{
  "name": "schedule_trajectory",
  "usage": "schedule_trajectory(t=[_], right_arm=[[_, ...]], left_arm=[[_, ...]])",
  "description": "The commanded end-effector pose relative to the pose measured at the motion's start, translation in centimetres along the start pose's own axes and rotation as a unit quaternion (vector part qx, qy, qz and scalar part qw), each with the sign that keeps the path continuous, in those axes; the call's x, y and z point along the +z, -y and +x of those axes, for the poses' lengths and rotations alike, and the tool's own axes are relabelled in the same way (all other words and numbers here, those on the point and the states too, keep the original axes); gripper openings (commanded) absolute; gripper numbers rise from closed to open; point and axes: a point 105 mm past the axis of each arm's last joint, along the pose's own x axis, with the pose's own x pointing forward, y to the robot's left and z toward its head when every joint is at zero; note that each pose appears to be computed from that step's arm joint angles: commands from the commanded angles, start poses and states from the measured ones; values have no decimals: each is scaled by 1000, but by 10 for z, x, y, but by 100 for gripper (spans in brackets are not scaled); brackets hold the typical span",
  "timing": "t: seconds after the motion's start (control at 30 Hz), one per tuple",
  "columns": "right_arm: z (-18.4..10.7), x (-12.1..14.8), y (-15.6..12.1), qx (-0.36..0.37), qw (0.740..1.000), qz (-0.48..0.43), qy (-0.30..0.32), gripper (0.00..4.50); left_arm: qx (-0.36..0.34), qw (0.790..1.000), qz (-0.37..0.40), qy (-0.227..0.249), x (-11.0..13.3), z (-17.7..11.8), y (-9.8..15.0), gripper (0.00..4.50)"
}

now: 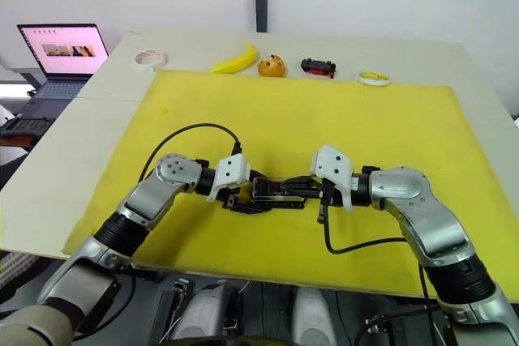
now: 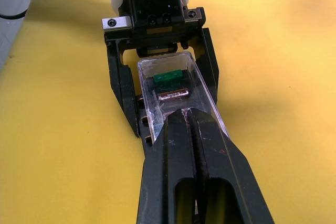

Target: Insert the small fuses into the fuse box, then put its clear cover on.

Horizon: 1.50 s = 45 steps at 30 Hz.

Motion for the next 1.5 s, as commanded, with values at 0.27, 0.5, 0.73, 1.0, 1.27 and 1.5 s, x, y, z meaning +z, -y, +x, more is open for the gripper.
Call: schedule_trajectory(t=[0.27, 0.5, 0.73, 1.0, 1.27, 1.5], right_arm=[[-4, 12, 1, -7, 1000, -6, 12, 6], [-8, 45, -1, 8, 998, -32, 47, 6], [-12, 42, -7, 46, 997, -66, 3, 189], [-2, 23, -1, 31, 995, -81, -50, 446], [8, 18, 4, 18, 995, -88, -52, 422], [9, 22, 1, 17, 997, -75, -30, 170]], left_arm=[[-10, 999, 28, 19, 13, 0, 2, 261], [-9, 999, 27, 21, 14, 2, 2, 261], [-9, 999, 27, 21, 14, 2, 2, 261], [-10, 999, 26, 22, 14, 2, 3, 261], [-10, 999, 26, 21, 13, 1, 2, 261], [-10, 999, 27, 20, 13, 1, 2, 261]])
